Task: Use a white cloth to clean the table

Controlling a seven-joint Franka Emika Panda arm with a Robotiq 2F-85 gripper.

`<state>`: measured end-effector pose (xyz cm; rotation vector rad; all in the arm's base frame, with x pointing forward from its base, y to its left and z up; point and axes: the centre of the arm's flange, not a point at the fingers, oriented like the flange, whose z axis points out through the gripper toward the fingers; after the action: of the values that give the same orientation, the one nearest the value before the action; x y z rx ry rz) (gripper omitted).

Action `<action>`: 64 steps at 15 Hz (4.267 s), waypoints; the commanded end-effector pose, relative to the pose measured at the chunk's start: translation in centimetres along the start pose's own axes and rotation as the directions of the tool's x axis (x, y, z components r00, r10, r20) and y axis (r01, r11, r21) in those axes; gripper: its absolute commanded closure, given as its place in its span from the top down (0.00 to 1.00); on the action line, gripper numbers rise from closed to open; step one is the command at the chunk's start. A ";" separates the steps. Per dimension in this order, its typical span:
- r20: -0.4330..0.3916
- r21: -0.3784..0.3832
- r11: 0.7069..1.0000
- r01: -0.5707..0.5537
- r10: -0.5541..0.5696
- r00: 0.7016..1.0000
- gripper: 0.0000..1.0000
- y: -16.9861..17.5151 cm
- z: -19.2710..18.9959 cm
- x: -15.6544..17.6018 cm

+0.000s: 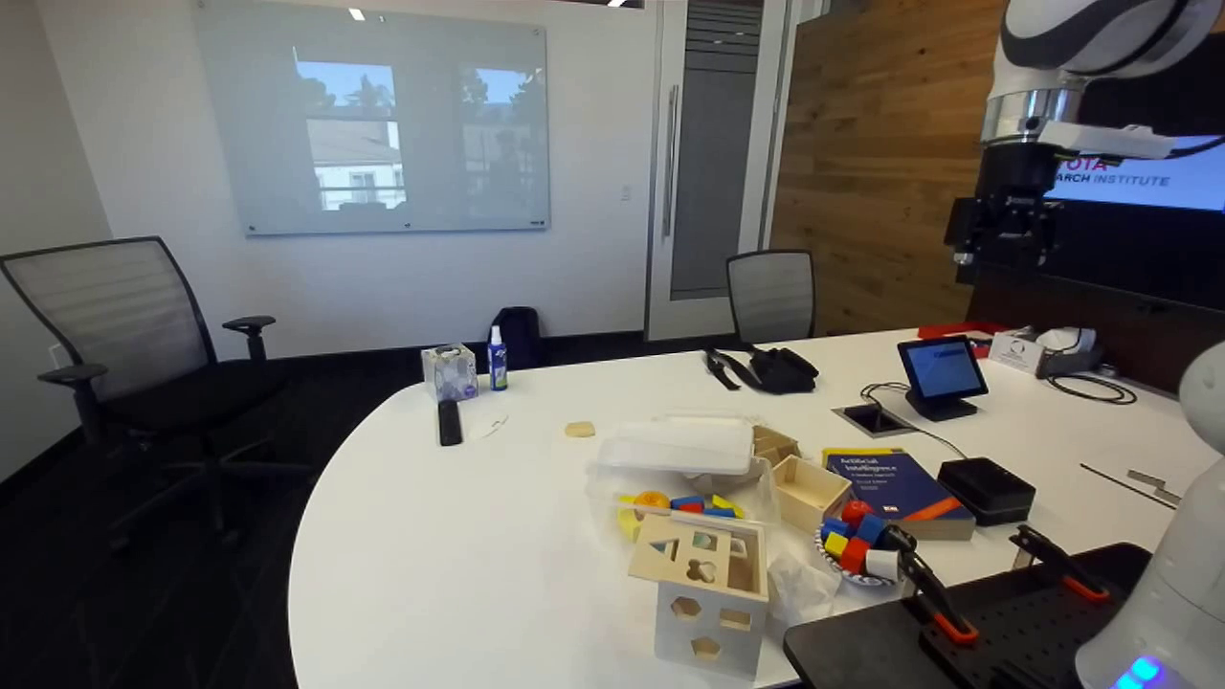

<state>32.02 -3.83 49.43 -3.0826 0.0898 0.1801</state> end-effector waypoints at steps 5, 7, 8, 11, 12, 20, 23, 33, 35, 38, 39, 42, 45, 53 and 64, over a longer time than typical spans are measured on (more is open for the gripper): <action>0.114 -0.102 0.985 0.140 -0.128 0.985 1.00 -5.7 12.0 9.1; 0.139 -0.111 0.978 0.179 -0.163 0.977 1.00 -6.9 15.9 10.7; 0.147 -0.113 0.974 0.196 -0.178 0.973 1.00 -7.5 18.0 11.5; 0.172 -0.110 0.966 0.233 -0.213 0.962 1.00 -9.3 22.8 12.0; 0.183 -0.102 0.965 0.243 -0.222 0.958 1.00 -9.9 24.2 11.8; 0.259 -0.147 0.941 0.304 -0.260 0.930 1.00 -13.5 34.1 10.7; 0.279 -0.156 0.934 0.323 -0.272 0.921 1.00 -14.3 37.3 10.7; 0.325 -0.202 0.903 0.378 -0.302 0.896 1.00 -16.1 43.4 11.1; 0.327 -0.212 0.894 0.394 -0.315 0.891 1.00 -16.4 44.1 11.0; 0.316 -0.234 0.882 0.408 -0.328 0.890 1.00 -17.0 44.9 11.0; 0.310 -0.248 0.874 0.419 -0.338 0.889 1.00 -17.1 45.2 11.1; 0.294 -0.280 0.848 0.451 -0.371 0.881 1.00 -17.8 45.8 11.2; 0.290 -0.278 0.828 0.487 -0.411 0.864 1.00 -18.6 46.4 11.3; 0.288 -0.270 0.803 0.531 -0.459 0.841 1.00 -20.2 47.4 11.8; 0.269 -0.293 0.780 0.553 -0.488 0.831 0.11 -20.3 47.8 12.1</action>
<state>39.65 18.22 1.75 -3.2423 -0.8731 0.5444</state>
